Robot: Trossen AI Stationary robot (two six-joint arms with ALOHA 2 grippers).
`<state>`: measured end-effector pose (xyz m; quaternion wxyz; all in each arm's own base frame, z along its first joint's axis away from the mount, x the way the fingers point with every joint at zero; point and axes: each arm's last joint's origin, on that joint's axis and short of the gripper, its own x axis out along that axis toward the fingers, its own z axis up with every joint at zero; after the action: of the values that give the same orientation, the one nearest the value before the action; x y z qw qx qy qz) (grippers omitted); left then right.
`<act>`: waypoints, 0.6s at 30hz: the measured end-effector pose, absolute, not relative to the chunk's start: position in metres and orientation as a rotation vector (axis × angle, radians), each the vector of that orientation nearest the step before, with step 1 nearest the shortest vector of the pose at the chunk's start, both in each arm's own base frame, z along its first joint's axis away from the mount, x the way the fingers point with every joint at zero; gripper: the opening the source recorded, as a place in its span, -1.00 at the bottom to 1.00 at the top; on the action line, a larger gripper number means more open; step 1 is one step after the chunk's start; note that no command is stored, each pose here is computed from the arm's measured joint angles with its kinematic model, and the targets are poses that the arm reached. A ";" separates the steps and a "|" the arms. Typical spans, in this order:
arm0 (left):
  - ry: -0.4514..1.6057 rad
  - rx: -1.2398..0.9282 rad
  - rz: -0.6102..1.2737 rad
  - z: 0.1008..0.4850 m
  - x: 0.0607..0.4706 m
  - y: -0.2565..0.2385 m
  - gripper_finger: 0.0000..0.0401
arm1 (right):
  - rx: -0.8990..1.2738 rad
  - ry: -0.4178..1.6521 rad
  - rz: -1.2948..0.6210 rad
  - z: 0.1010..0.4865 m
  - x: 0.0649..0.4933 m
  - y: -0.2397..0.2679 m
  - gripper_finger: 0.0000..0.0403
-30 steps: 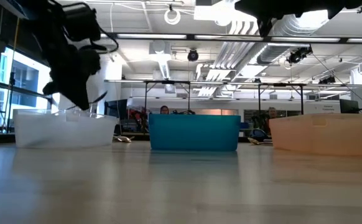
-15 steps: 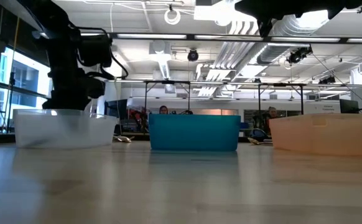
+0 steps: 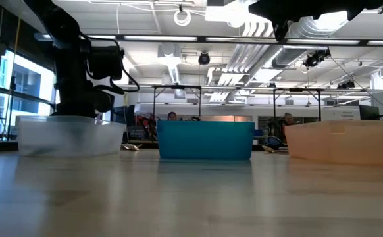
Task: Sort silverware by color (type)
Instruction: Put the black spoon into the transparent bin
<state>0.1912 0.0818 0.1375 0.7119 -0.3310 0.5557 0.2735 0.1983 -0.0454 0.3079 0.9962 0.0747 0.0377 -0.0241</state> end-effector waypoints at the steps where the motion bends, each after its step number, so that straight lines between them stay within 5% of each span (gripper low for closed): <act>1: 1.223 -0.722 0.600 0.138 0.192 0.082 -0.84 | 0.150 0.076 -0.049 0.308 0.198 -0.045 -1.00; 18: 1.222 -0.649 0.586 0.140 0.191 0.083 -0.21 | 0.158 0.100 -0.059 0.305 0.198 -0.046 -1.00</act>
<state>0.1911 0.0829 0.1395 0.7309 -0.2948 0.5550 0.2661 0.1981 -0.0456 0.3055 0.9952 0.0787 0.0500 -0.0297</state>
